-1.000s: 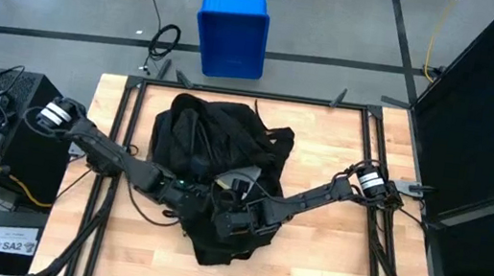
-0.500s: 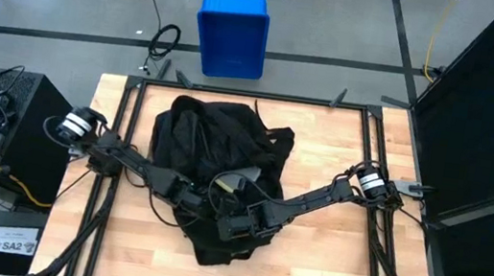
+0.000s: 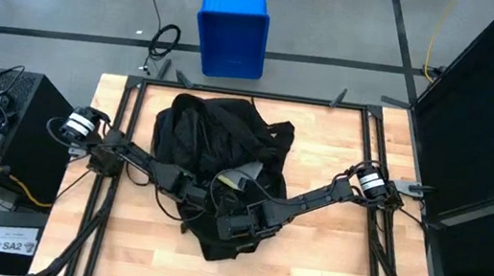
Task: Unpack backpack
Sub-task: Remove the yellow zipper pouch from the black backpack
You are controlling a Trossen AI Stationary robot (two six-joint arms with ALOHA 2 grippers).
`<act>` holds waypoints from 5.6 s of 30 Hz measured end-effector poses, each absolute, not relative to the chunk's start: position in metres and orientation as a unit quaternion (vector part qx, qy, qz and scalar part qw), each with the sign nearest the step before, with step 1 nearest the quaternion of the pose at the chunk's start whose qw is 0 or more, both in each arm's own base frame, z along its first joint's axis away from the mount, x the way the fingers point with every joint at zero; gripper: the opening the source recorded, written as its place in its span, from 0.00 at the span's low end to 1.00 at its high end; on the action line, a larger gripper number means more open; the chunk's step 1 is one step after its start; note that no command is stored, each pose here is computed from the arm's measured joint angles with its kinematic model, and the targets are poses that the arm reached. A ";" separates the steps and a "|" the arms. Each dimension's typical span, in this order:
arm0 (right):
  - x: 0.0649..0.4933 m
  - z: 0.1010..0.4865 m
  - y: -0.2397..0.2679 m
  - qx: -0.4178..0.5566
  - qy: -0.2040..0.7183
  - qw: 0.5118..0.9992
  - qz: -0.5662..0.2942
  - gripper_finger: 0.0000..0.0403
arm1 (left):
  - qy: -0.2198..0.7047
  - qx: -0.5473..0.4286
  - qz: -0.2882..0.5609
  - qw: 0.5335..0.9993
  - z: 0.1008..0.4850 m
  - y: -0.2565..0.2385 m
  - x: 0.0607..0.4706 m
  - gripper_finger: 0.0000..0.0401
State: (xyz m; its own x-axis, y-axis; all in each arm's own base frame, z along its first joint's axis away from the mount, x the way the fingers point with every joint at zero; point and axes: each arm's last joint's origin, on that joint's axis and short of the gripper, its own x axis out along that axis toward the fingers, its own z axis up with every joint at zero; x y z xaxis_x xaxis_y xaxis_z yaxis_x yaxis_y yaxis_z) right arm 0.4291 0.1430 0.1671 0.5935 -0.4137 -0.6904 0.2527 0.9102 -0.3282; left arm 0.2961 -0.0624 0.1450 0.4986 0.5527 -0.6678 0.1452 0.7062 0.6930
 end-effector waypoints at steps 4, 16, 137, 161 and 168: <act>0.429 0.167 0.143 -0.098 0.410 0.887 -0.187 0.38 | 0.484 0.359 0.144 0.785 0.145 -0.059 0.297 0.02; 0.410 0.168 0.145 -0.157 0.454 0.840 -0.252 0.34 | 0.483 0.397 0.166 0.763 0.151 -0.072 0.292 0.00; 0.380 0.141 0.161 0.074 0.423 0.863 -0.265 0.26 | 0.428 0.389 0.103 0.809 0.158 -0.027 0.308 0.53; 0.382 0.141 0.162 0.072 0.420 0.867 -0.258 0.26 | 0.434 0.426 0.086 0.789 0.126 -0.021 0.327 0.01; 0.380 0.141 0.160 0.072 0.420 0.862 -0.275 0.26 | 0.411 0.427 0.061 0.803 0.137 -0.049 0.319 0.00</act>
